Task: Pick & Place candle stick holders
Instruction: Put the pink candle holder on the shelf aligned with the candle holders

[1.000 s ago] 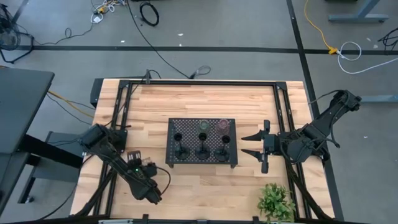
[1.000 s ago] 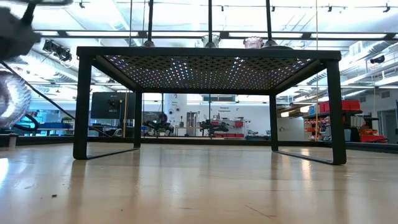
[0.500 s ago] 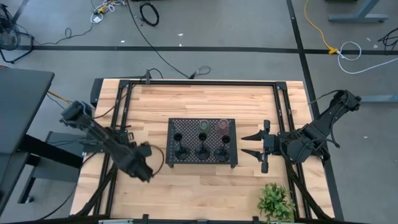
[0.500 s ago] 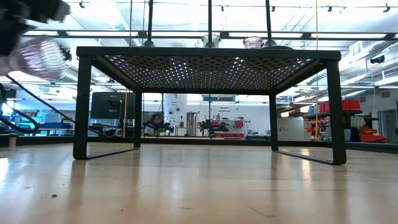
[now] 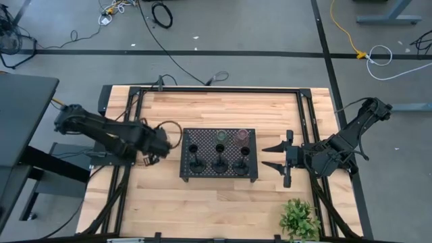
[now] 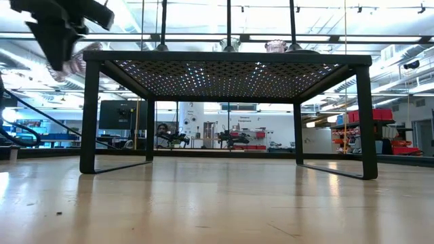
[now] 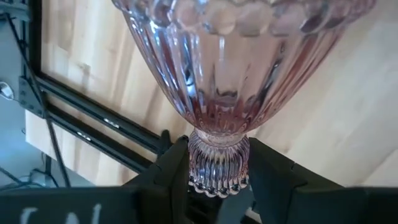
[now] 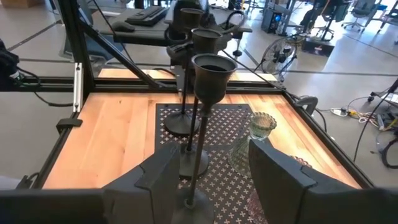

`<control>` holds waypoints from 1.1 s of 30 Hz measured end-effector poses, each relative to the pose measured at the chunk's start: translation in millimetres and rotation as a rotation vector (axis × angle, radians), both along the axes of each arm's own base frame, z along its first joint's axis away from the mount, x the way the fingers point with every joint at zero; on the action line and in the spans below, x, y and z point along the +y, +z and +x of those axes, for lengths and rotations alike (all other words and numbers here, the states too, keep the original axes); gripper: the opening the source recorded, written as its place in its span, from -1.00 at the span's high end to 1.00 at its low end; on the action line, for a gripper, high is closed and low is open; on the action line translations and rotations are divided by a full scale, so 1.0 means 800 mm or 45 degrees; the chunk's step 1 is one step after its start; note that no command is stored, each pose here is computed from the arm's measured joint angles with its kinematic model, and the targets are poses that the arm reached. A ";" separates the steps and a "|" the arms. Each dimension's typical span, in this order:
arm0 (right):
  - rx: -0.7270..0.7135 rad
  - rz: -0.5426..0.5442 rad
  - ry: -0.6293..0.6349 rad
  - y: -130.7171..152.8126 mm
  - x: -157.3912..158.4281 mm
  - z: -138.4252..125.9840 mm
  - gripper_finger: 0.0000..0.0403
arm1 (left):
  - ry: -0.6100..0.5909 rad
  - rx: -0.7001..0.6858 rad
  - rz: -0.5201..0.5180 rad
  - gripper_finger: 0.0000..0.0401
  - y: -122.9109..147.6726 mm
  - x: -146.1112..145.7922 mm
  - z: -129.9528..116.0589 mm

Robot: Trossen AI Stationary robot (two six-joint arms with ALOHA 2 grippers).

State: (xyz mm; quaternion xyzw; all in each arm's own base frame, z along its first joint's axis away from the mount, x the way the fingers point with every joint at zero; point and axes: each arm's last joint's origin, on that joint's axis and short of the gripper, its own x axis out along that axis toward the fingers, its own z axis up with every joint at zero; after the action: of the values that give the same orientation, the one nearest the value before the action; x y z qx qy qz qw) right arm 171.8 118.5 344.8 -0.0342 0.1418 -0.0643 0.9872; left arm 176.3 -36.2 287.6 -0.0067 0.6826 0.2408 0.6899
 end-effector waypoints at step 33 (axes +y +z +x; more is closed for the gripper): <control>-0.007 0.008 -0.027 0.000 -0.001 0.000 0.05 | -0.018 -0.017 0.096 0.32 0.034 0.064 0.010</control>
State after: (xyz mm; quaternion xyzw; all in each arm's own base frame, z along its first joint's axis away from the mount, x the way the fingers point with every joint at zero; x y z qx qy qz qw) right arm 171.8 118.0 344.7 -0.0292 0.1398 -0.0744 0.9869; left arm 184.3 15.3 315.0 0.0225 0.6685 0.2616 0.6959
